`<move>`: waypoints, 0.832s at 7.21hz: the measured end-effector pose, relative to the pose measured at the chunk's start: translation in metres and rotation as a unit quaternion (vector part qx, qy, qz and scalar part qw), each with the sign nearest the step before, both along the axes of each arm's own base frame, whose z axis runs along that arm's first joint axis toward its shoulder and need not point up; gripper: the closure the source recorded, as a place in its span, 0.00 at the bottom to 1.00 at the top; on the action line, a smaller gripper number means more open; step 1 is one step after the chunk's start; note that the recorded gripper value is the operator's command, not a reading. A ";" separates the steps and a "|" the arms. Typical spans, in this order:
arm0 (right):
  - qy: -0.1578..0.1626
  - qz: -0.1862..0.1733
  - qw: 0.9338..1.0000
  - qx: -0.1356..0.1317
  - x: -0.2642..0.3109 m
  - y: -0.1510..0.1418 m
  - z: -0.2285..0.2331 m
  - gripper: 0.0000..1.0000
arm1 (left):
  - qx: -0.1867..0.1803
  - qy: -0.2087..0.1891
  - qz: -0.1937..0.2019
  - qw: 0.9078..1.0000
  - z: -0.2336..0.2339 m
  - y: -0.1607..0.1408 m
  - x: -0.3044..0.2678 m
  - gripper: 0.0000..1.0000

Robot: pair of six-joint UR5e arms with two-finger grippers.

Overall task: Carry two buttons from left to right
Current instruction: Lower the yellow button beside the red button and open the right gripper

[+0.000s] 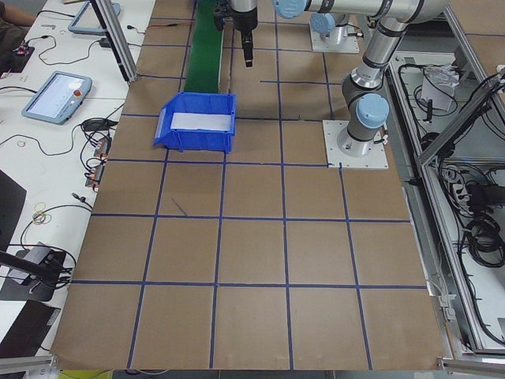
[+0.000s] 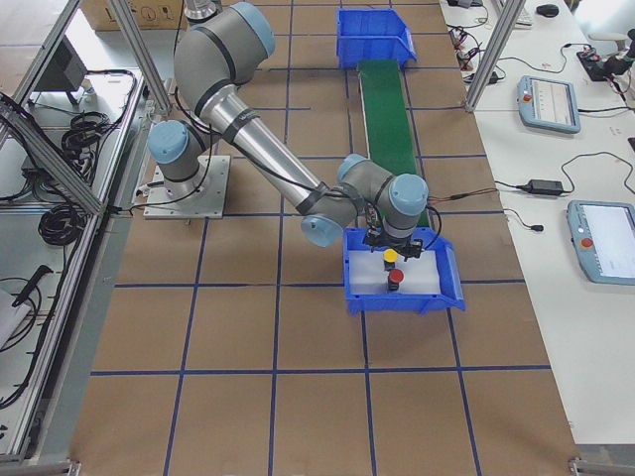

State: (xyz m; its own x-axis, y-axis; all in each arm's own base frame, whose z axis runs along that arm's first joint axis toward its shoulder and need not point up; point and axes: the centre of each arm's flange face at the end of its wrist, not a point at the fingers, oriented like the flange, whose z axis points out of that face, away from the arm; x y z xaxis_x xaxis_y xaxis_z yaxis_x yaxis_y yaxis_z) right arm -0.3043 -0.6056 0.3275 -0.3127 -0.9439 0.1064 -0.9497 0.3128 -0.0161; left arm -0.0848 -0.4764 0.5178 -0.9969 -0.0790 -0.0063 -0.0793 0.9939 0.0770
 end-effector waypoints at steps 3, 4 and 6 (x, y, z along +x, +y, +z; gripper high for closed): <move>0.031 0.015 0.999 -0.030 0.060 0.040 0.134 0.00 | 0.000 0.000 0.000 1.000 -0.002 -0.003 0.001 0.00; 0.044 0.014 0.998 -0.030 0.076 0.062 0.170 0.00 | 0.000 0.000 -0.001 1.000 -0.002 -0.003 0.002 0.00; 0.046 -0.005 0.999 -0.014 0.099 0.096 0.204 0.00 | 0.000 0.000 -0.002 1.000 -0.001 -0.002 0.002 0.00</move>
